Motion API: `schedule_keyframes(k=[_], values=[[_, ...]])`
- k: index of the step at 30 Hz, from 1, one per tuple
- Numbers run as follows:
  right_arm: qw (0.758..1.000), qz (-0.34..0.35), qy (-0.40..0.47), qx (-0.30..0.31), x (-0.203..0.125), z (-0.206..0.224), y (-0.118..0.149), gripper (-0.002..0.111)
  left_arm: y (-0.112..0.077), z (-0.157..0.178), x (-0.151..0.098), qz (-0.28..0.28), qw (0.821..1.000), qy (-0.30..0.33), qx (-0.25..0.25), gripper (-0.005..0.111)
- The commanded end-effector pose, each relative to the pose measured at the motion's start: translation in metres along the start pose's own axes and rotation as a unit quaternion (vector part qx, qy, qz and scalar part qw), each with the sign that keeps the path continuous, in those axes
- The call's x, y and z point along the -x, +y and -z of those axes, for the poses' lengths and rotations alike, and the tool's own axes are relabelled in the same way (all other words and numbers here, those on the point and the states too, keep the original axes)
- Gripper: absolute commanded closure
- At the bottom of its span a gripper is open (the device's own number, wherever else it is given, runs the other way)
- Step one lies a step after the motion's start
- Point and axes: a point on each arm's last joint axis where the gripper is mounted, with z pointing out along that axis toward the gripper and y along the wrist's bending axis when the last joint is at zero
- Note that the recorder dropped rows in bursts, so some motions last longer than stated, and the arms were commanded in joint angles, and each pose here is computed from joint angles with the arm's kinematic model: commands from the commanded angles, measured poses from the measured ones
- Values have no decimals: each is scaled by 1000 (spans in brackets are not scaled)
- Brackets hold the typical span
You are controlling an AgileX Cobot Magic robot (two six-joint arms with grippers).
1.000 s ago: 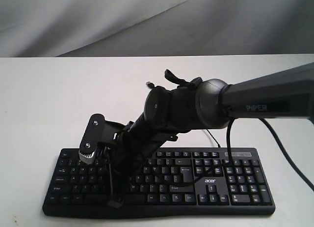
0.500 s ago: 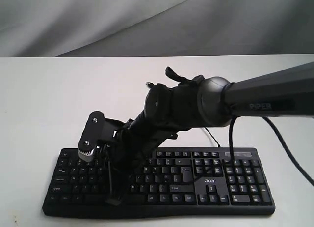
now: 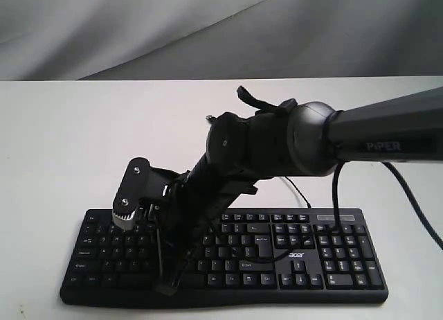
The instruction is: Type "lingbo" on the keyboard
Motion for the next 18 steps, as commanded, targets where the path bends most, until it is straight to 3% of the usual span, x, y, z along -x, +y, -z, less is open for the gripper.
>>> schedule_keyframes(k=[1,18], values=[[1000,0,-1,0,0,1,3,108,0,0,-1,1,1000,-4,0,106],[1000,6,-3,2,2,0,6,108,0,0,-1,1,1000,-4,0,106]])
